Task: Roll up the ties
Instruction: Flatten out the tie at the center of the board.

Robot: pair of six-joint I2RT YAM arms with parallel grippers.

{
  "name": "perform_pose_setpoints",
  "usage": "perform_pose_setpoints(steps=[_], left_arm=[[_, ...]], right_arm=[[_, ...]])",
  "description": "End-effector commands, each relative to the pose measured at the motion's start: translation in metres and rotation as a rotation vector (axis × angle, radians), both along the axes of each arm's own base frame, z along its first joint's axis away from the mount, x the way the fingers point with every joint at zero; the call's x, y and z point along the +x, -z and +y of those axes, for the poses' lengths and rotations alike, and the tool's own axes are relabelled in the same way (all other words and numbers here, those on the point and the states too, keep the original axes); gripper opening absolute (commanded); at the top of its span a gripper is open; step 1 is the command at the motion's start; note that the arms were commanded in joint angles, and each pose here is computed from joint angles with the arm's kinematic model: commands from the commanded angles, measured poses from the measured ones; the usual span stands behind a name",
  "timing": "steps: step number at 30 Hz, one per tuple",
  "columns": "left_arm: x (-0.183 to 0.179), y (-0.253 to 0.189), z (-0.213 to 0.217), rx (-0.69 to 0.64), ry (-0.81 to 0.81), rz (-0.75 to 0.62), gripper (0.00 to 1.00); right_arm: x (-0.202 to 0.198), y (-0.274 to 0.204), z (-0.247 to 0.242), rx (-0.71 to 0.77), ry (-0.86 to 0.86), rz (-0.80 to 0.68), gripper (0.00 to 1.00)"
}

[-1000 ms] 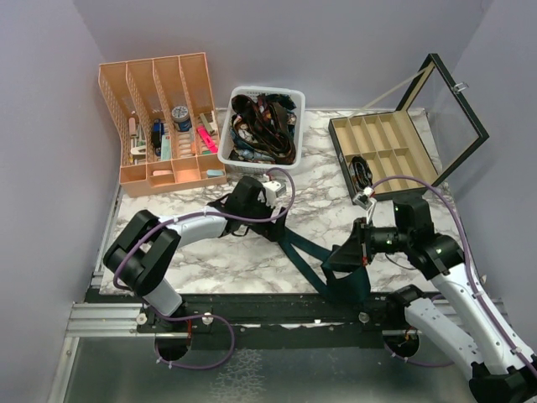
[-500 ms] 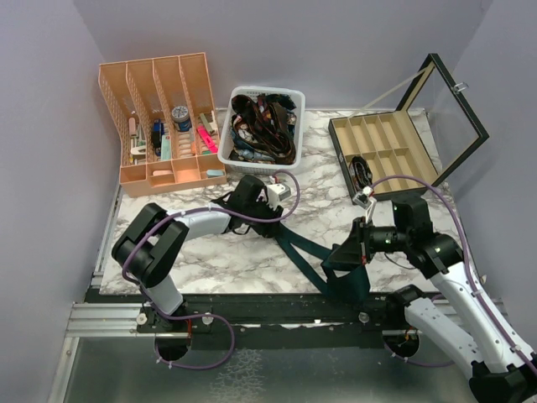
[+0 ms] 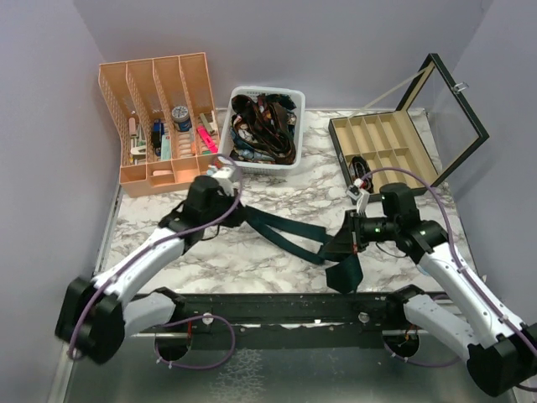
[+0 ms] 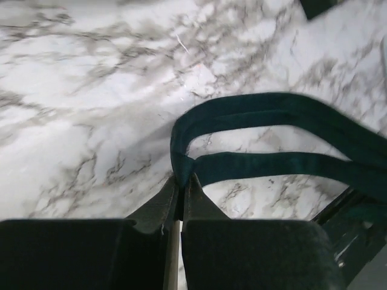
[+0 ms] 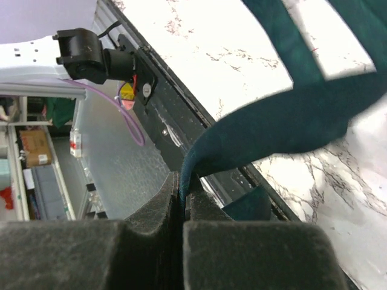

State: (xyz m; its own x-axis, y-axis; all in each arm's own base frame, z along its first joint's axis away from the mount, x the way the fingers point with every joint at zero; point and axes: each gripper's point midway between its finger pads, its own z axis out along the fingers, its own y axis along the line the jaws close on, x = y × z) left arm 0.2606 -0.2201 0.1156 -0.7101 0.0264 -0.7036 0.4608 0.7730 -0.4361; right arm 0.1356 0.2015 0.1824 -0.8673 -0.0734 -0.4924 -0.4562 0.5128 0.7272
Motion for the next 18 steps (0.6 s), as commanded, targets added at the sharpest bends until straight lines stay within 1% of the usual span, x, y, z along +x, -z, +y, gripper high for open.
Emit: perform_pose_setpoints(steps=[1,5,8,10,11,14,15,16,18], left_arm=[[-0.024,-0.029,0.059,-0.033,-0.369,0.095,0.0],[-0.056,-0.065,0.078,-0.084,-0.454,0.129,0.0],[-0.072,-0.086,0.097,-0.099,-0.537,0.128,0.0],[-0.08,-0.088,0.108,-0.08,-0.593,0.152,0.0],[-0.082,-0.084,0.111,-0.066,-0.612,0.164,0.0],[-0.076,-0.058,0.121,0.026,-0.669,0.195,0.0],[-0.072,-0.049,0.127,0.067,-0.695,0.196,0.0],[-0.067,-0.041,0.134,0.102,-0.735,0.184,0.0],[-0.052,-0.036,0.143,0.131,-0.795,0.139,0.0]], right_arm=[[-0.001,-0.022,0.016,0.111,-0.121,-0.029,0.01],[-0.009,-0.028,0.022,0.171,-0.193,0.018,0.01],[-0.006,-0.012,0.02,0.124,-0.155,0.09,0.0],[0.002,0.009,0.017,0.067,-0.105,0.125,0.01],[0.01,0.026,0.013,0.003,-0.051,0.137,0.01],[0.047,0.095,-0.023,-0.344,0.182,0.204,0.01],[0.056,0.108,-0.03,-0.411,0.218,0.22,0.04],[0.065,0.117,-0.031,-0.441,0.228,0.219,0.1],[0.089,0.119,-0.04,-0.547,0.28,0.221,0.19]])
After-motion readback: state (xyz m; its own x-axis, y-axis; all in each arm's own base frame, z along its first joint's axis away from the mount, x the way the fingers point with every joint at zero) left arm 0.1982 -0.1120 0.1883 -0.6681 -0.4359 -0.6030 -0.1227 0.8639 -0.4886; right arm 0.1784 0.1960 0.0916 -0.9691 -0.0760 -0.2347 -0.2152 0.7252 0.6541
